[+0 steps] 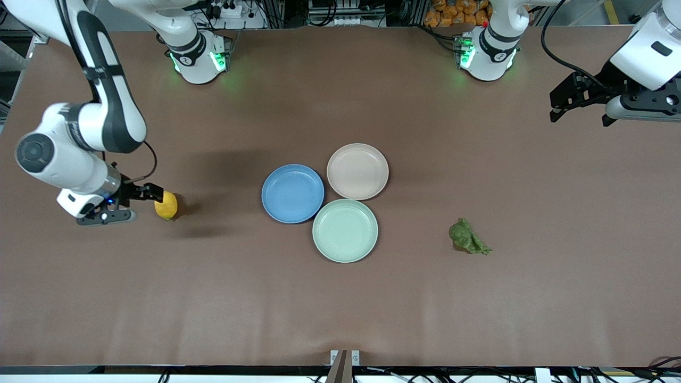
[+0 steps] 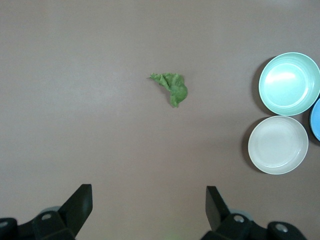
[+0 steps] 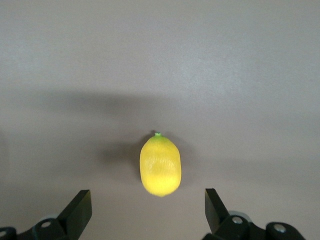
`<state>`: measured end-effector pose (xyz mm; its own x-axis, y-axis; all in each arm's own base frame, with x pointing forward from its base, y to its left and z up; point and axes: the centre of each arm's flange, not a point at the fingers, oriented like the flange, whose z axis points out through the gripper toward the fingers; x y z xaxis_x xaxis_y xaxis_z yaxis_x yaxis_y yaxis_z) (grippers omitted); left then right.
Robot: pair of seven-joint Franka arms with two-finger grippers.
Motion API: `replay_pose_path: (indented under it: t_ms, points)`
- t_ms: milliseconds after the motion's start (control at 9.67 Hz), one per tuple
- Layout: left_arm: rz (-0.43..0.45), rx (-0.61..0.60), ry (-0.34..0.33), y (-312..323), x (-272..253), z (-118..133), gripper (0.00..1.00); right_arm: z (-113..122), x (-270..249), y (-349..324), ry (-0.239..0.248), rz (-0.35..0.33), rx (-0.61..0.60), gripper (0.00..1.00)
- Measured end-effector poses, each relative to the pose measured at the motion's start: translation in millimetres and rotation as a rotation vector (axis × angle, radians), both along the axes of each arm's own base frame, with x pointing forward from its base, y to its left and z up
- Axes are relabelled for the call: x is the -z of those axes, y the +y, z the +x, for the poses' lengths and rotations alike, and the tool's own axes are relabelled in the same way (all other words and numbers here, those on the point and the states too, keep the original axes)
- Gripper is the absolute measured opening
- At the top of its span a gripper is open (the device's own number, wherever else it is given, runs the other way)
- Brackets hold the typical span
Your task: Pick lemon and lettuce from blue and beige plates
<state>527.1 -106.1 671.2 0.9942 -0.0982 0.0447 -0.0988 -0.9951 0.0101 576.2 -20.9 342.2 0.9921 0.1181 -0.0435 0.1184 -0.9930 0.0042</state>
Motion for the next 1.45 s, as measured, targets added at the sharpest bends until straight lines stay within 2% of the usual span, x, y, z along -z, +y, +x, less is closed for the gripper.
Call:
replay_pose_path:
  t_ms: [207,517,724,1241,1448]
  points:
    - [0.000,-0.002,0.002,1.0,0.9,0.5,1.00,-7.3,-30.8,-4.0,-0.005,0.009,0.008,1.00]
    - [0.000,-0.003,0.004,1.4,1.8,1.0,1.00,-14.0,-82.3,0.0,0.047,0.020,0.046,1.00]
    - [0.000,-0.003,0.004,1.6,1.8,1.0,1.00,-13.9,-110.0,8.7,0.033,0.021,0.053,1.00]
    - [0.000,-0.003,0.004,1.8,1.8,1.1,1.00,-10.5,-199.5,15.1,0.044,0.021,0.045,1.00]
    - [0.000,-0.003,0.004,1.8,1.9,1.1,1.00,-10.5,-227.5,14.0,0.030,0.014,0.045,1.00]
